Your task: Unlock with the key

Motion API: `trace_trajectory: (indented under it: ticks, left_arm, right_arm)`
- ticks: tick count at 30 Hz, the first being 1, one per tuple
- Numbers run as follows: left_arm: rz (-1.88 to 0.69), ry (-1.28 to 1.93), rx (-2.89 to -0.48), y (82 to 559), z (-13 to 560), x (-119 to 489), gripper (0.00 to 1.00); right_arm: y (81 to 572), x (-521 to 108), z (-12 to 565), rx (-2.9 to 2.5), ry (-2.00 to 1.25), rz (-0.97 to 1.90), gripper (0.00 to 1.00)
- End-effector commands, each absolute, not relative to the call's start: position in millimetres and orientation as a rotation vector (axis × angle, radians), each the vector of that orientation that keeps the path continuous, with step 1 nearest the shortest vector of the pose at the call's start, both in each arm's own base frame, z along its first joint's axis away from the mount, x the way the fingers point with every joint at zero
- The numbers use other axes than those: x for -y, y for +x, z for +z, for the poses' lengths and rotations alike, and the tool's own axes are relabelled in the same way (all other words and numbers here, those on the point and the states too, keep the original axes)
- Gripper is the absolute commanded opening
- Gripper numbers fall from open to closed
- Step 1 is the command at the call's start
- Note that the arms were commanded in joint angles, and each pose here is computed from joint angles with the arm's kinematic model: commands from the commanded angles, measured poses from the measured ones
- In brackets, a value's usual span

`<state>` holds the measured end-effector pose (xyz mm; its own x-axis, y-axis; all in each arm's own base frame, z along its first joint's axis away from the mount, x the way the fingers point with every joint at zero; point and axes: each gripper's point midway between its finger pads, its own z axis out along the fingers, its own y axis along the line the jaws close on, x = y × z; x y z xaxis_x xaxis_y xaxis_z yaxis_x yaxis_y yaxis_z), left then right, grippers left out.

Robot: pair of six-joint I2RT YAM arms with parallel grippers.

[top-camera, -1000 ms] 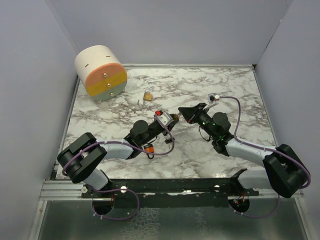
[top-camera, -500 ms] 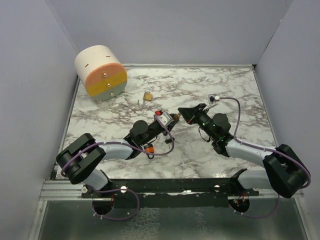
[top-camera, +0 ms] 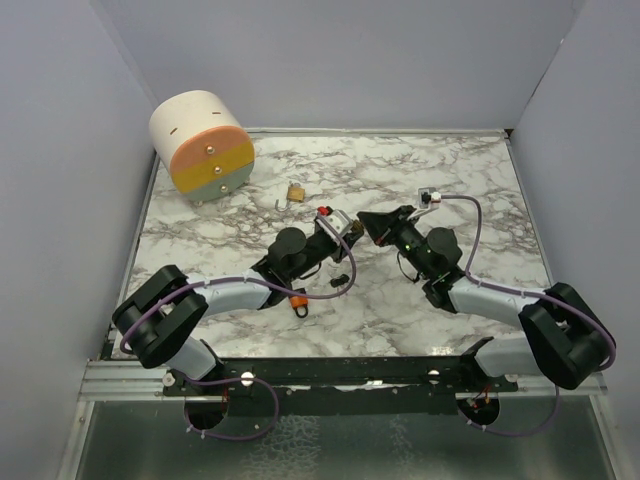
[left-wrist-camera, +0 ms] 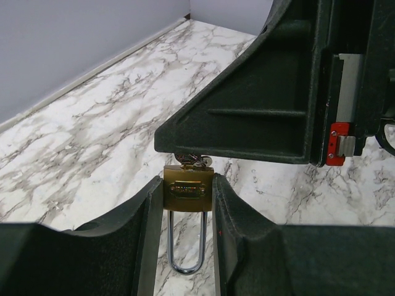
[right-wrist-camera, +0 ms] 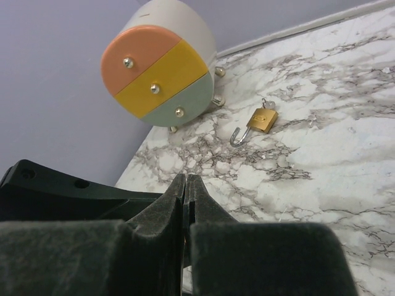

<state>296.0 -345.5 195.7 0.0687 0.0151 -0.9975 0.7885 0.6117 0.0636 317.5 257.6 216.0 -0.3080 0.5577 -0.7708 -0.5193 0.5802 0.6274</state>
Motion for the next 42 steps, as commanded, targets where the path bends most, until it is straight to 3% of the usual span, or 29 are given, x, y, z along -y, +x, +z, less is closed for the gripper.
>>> trace_trajectory:
  ticks: [1, 10, 28, 42]
  left_arm:
    - [-0.702, 0.664, -1.291, 301, 242, 351, 0.00]
    - [-0.654, 0.593, -1.321, 308, 250, 338, 0.00]
    - [-0.415, 0.395, -1.757, 369, 232, 339, 0.00]
    - [-0.383, 0.347, -1.892, 372, 200, 339, 0.00]
  right_arm:
    - [303, -271, 192, -1.628, -0.035, 1.114, 0.01]
    - [303, -278, 188, -1.660, -0.047, 1.138, 0.01]
    - [335, -278, 183, -1.934, 0.156, 0.995, 0.01]
    - [346, -287, 185, -1.981, 0.187, 0.989, 0.01]
